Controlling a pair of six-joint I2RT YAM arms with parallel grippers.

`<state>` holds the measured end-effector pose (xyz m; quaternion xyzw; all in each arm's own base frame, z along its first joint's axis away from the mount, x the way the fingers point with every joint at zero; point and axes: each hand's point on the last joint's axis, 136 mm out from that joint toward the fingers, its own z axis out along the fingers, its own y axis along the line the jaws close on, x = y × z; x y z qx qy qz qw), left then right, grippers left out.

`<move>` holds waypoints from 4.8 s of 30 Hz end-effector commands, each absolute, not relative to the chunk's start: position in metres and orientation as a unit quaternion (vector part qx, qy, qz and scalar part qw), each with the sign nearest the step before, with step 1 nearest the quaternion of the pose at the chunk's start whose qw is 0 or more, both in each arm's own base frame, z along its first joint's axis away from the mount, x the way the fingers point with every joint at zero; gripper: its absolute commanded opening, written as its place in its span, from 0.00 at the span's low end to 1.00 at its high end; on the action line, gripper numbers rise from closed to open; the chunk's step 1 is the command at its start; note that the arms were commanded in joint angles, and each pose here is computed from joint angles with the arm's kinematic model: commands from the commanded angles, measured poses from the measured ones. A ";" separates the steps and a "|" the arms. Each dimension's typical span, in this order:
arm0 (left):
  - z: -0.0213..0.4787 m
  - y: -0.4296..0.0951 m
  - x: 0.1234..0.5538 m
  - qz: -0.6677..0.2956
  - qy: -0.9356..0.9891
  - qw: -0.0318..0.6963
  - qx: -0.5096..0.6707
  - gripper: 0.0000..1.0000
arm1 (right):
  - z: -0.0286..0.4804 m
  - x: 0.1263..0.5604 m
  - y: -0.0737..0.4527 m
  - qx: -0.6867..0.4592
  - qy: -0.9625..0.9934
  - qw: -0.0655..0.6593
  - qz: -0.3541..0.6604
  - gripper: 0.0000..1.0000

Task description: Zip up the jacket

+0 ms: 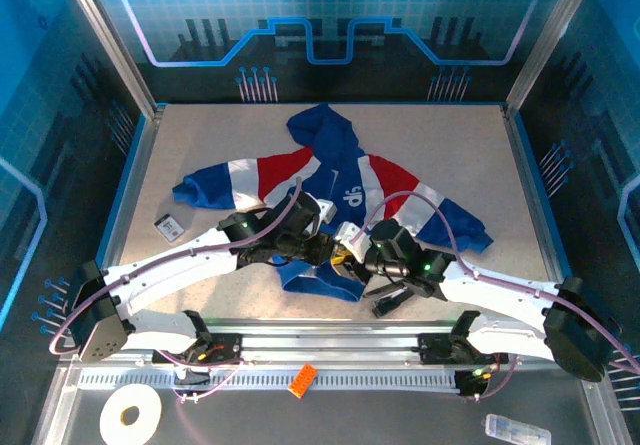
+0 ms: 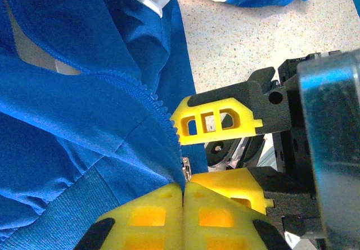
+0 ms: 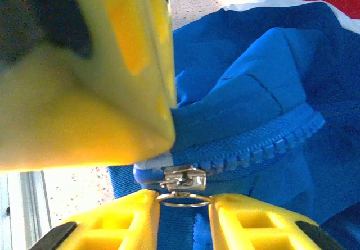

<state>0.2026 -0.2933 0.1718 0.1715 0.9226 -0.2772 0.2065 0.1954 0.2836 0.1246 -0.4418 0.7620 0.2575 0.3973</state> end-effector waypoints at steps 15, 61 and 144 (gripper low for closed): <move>0.176 -0.288 0.199 -0.268 0.919 0.220 0.189 0.00 | 0.143 0.192 0.273 -0.453 0.746 0.419 0.250 0.04; 0.158 -0.283 0.178 -0.282 0.903 0.205 0.253 0.00 | 0.134 0.177 0.286 -0.540 0.693 0.406 0.251 0.26; 0.150 -0.278 0.199 -0.444 0.851 0.271 0.069 0.26 | 0.135 0.184 0.290 -0.504 0.741 0.376 0.235 0.00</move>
